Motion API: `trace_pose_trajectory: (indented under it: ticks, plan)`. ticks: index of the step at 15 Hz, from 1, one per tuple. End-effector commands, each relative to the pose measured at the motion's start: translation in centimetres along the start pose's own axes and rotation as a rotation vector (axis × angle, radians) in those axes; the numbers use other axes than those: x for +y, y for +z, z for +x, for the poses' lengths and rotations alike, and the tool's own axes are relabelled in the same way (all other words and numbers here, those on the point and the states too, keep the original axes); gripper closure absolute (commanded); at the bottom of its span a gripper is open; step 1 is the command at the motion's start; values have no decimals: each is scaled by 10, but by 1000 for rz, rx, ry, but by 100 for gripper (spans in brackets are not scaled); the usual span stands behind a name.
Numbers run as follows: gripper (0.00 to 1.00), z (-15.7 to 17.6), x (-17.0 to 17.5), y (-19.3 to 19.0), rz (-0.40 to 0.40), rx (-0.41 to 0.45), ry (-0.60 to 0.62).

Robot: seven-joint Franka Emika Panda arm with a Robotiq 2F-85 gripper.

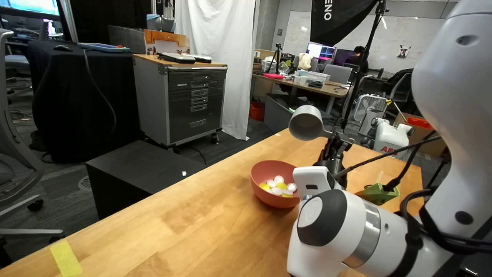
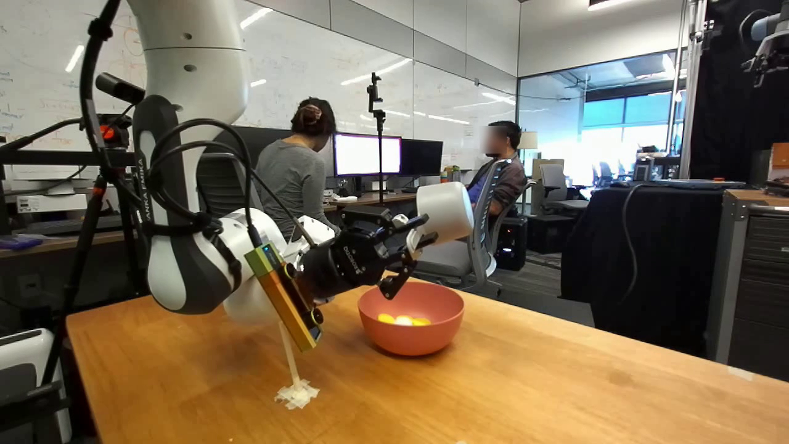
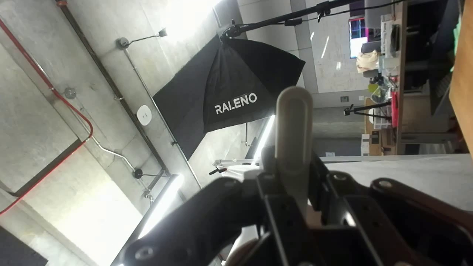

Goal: Pour the contents of the grey pot in the peach bowl

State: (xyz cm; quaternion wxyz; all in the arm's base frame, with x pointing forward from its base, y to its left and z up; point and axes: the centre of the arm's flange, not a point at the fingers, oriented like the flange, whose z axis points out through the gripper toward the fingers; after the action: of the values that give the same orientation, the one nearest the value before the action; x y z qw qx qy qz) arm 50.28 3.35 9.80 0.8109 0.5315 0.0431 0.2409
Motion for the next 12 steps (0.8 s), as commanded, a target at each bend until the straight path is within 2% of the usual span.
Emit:
trace_pose_trajectory:
  ticks: [1, 8, 12]
  plan:
    - [92, 0, 11, 3, 17, -6, 16]
    - [92, 5, 30, 22, 55, -39, 32]
    - [92, 5, 47, 43, 150, -81, 29]
